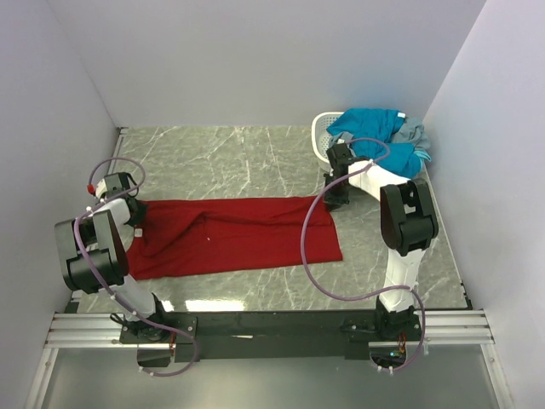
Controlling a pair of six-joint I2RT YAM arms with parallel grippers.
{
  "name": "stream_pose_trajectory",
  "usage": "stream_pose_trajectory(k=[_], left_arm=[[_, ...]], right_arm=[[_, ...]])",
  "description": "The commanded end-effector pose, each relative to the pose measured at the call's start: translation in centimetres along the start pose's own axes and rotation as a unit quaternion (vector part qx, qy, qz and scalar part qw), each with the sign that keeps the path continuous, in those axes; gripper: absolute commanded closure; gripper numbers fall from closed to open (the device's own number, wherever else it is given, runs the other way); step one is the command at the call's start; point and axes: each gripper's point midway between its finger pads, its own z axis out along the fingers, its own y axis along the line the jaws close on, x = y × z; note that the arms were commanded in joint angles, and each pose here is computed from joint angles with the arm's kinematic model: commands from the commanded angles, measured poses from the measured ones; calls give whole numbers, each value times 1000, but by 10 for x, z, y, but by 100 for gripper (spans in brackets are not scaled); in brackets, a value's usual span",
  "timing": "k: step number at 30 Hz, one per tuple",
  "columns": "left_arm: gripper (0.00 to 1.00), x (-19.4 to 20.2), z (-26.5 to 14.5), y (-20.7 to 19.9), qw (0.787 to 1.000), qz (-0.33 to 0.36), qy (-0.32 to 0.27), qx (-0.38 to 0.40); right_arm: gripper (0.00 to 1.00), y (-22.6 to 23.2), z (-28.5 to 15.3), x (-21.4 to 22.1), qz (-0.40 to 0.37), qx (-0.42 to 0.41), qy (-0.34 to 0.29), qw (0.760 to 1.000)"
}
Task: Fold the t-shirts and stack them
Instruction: Fold the tshirt
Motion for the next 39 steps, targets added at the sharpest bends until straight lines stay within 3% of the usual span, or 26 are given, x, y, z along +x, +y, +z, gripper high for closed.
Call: stream_pose_trajectory(k=[1, 8, 25, 26, 27, 28, 29, 31, 39], left_arm=[[100, -10, -5, 16, 999, -20, -18, -23], [100, -22, -10, 7, 1000, -6, -27, -9], [99, -52, 4, -63, 996, 16, -14, 83], [93, -58, 4, -66, 997, 17, -14, 80], [74, -57, 4, -67, 997, 20, -12, 76], [64, -63, 2, -66, 997, 19, -22, 67], [51, -63, 0, -62, 998, 19, -21, 58], [41, -66, -8, -59, 998, 21, -30, 50], [37, -43, -62, -75, 992, 69, -53, 89]], right_arm=[[100, -28, -3, 1, 28, 47, 8, 999], [100, -27, -12, -7, 37, 37, -2, 999], [100, -13, -21, -29, 29, 12, -12, 999], [99, -11, -22, -30, 29, 11, -13, 999], [95, -10, -24, -31, 28, 9, -14, 999], [89, -10, -25, -30, 28, 6, -13, 1000], [76, -10, -27, -30, 28, 4, -15, 999], [64, -6, -37, -31, 24, -7, -25, 999], [58, 2, -60, -19, -1, -18, -45, 999]])
